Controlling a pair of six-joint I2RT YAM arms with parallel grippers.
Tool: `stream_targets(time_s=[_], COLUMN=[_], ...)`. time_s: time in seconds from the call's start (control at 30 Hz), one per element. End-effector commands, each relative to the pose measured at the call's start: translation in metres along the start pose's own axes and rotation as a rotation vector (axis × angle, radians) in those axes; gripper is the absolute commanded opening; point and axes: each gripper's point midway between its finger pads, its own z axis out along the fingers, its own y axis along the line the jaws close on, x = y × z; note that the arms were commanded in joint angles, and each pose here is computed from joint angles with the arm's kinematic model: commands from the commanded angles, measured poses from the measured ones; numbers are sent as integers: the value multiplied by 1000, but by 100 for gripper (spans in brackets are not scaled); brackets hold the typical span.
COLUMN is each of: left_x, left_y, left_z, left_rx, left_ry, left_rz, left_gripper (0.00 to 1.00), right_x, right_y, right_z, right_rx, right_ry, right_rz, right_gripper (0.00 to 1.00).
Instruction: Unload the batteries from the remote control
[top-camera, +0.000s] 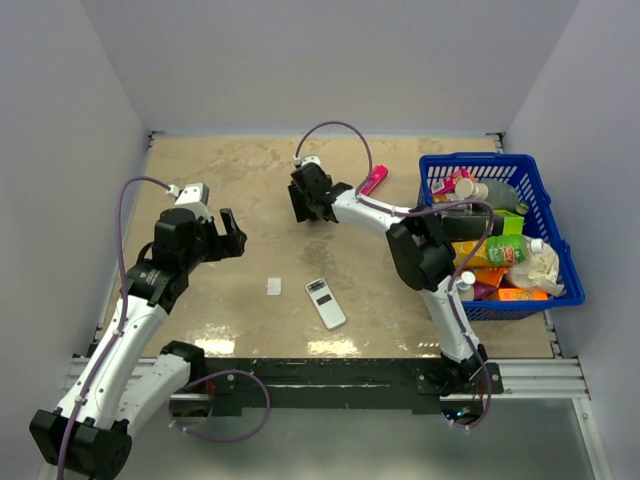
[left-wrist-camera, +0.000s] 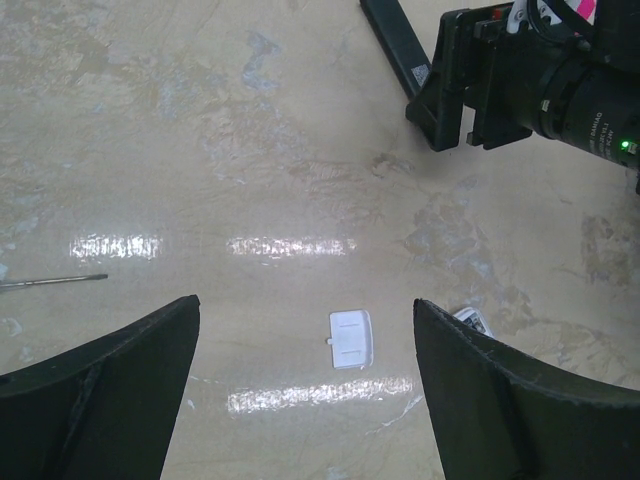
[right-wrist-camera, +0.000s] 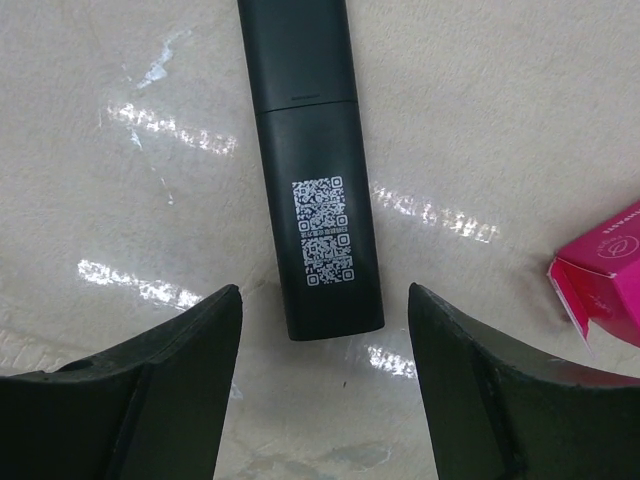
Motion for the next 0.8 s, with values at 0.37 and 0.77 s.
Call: stream_targets(time_s=[0.37,0.77], left_x=[-11,-8], left_y=[0,0], left_z=[-2,0], left_rx=[-6,-13], left_ry=[-50,-35], left_rz=[-22,-33], left_gripper=[91,90], right_x=[9,-3], right_y=[-13,-7], right_z=[16,-19], right_rx=[44,-38], right_ry=[9,-30], right_rz=[-14,41], right_gripper=[51,25])
